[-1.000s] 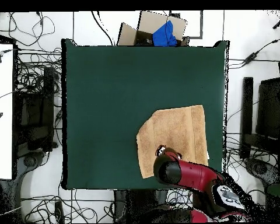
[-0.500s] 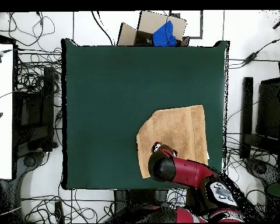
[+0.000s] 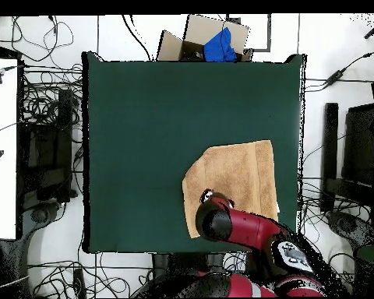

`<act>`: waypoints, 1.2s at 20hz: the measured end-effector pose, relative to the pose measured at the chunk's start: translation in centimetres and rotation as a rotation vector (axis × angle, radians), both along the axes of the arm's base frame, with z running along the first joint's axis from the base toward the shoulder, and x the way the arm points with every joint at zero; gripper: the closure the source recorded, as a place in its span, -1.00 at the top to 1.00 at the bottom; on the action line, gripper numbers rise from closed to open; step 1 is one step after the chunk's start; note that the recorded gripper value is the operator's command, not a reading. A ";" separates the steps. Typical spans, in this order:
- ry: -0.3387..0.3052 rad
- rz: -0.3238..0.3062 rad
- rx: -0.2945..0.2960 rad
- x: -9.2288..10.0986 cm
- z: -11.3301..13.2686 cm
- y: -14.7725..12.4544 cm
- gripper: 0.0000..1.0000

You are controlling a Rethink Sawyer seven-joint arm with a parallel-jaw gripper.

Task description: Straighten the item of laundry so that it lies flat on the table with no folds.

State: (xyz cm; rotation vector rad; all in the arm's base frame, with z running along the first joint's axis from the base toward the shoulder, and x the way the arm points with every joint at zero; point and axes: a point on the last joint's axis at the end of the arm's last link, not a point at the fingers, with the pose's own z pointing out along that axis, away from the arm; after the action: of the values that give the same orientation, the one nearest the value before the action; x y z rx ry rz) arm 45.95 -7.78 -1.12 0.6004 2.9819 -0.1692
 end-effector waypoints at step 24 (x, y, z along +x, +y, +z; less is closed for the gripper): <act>-0.058 0.012 0.003 0.2 -2.3 2.4 -1.00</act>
State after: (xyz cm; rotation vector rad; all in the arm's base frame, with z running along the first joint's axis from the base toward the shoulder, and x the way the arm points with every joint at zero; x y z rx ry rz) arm 46.17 -5.43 -3.45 0.5778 2.9296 -0.1440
